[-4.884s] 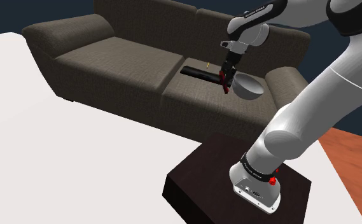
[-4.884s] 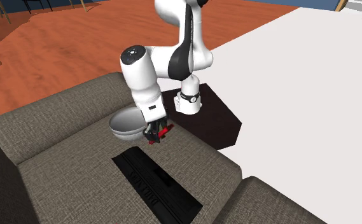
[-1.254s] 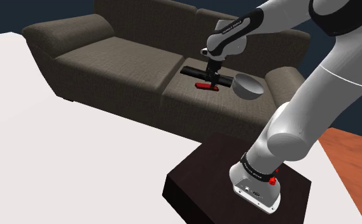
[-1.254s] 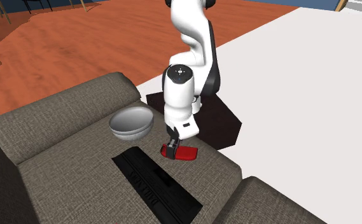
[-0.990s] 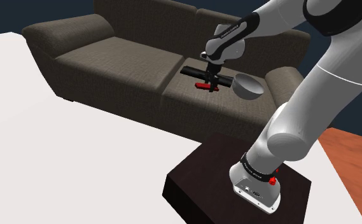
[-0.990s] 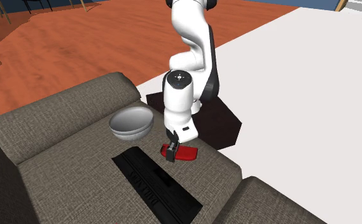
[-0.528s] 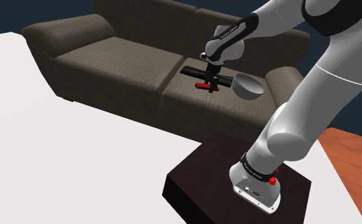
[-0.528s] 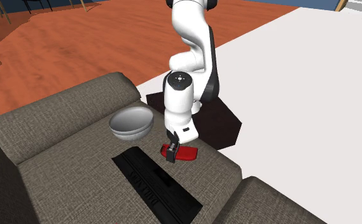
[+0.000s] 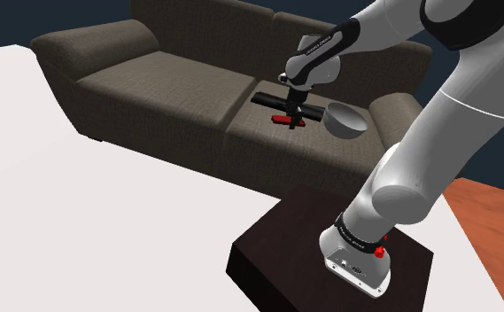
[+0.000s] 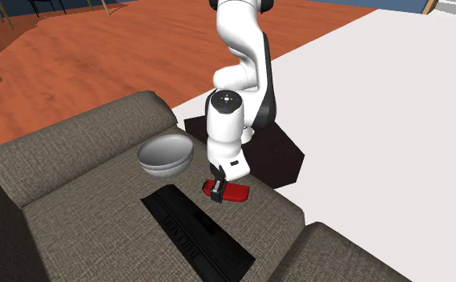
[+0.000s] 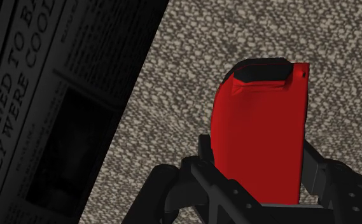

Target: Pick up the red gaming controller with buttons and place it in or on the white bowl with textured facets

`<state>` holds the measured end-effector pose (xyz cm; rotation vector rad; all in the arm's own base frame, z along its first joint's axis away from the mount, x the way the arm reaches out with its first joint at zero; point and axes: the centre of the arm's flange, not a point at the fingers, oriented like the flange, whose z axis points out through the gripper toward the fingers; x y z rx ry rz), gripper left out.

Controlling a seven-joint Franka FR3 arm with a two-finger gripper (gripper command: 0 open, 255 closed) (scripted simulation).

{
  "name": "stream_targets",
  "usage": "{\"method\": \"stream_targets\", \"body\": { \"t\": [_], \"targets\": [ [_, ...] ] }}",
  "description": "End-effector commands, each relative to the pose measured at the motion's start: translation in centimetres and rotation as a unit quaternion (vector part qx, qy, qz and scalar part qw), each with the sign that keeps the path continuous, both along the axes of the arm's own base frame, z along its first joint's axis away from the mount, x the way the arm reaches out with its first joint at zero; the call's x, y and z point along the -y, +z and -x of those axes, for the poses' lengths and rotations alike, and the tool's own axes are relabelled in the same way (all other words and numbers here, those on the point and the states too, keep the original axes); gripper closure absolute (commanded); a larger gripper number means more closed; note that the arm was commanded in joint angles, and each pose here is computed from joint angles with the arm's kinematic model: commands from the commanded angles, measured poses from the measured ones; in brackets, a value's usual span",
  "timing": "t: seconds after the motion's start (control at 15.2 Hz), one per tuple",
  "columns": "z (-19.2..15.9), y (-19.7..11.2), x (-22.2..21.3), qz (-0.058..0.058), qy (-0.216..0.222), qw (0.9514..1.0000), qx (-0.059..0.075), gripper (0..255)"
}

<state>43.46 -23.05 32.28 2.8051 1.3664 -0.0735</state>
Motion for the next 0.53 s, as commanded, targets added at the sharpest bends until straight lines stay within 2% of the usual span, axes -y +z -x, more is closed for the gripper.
{"method": "stream_targets", "body": {
  "t": [0.0, 0.46],
  "targets": [
    [0.0, 0.0, 0.0, 0.000, 0.000, 1.0000, 0.000, 255],
    [0.0, 3.2, 0.0, 0.000, 0.000, 1.0000, 0.000, 255]
  ]
}}
